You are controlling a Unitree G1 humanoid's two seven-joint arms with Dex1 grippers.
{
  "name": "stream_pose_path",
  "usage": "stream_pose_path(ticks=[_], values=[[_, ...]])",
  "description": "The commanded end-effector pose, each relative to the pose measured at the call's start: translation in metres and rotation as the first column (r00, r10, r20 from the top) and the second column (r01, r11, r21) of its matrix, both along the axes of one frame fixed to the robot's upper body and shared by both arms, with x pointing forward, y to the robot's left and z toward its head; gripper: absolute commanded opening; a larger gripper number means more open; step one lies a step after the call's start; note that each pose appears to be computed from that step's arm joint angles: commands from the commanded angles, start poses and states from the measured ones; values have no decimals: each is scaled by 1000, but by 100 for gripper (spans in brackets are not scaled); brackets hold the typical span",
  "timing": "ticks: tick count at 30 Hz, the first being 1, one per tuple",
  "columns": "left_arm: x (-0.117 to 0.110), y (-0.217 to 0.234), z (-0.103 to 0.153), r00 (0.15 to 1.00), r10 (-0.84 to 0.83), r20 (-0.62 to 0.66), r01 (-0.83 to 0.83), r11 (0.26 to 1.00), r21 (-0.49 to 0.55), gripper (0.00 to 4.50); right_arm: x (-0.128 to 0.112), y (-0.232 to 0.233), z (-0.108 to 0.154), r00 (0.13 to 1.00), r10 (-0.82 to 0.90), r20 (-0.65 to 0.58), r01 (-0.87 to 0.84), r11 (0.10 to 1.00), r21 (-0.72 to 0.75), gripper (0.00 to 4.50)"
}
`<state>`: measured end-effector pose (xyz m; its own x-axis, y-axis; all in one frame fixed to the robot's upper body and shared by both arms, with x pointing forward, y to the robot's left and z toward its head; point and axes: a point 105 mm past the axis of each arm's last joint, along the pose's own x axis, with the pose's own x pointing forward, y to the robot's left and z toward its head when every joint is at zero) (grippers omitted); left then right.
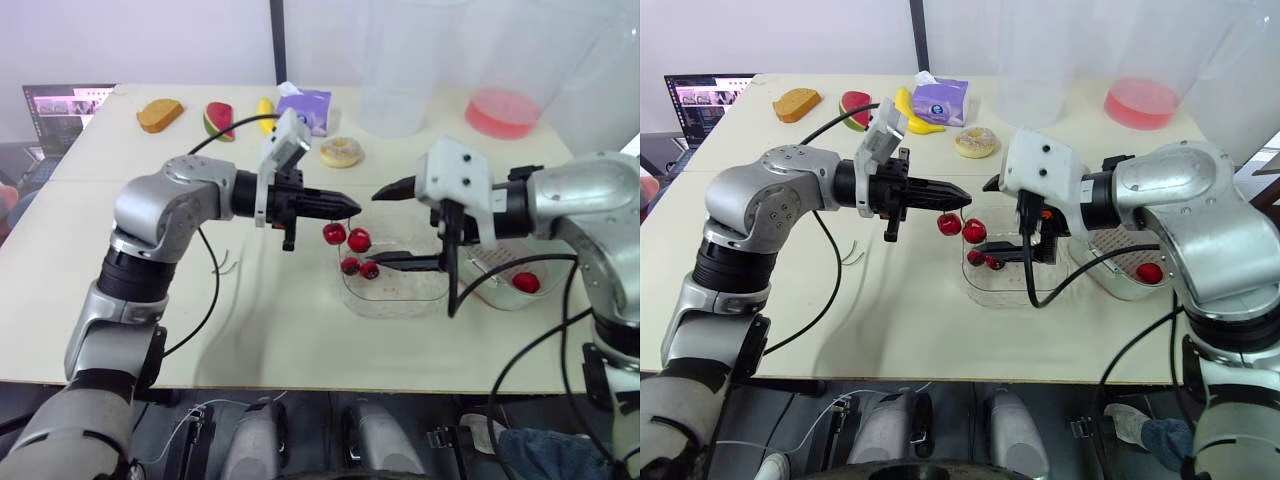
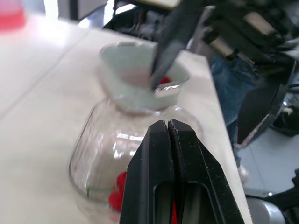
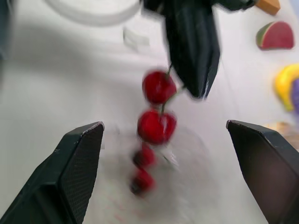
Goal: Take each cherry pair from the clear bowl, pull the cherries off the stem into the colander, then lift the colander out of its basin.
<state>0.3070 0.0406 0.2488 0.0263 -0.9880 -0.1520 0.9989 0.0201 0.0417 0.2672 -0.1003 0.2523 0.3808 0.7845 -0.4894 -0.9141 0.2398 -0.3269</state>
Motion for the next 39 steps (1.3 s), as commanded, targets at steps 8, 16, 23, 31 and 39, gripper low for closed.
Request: stream_pose_path(ticks=[8,16,23,31,39], values=[[-10,7,17,993,-36,117,40,998,-38,0,5,7,-8,943,-118,-312,165,978,130,446],[-11,7,16,994,-24,109,30,998,-49,0,13,14,-10,936,-141,-323,197,969,148,446],[-11,6,17,994,-19,108,25,998,-54,0,15,16,-11,935,-142,-326,201,967,154,314],[-10,6,17,994,-7,110,13,998,-55,0,15,18,-15,934,-144,-327,201,969,147,27],[-9,6,17,994,2,108,4,998,-60,0,16,10,-43,912,-192,-362,233,970,71,24]])
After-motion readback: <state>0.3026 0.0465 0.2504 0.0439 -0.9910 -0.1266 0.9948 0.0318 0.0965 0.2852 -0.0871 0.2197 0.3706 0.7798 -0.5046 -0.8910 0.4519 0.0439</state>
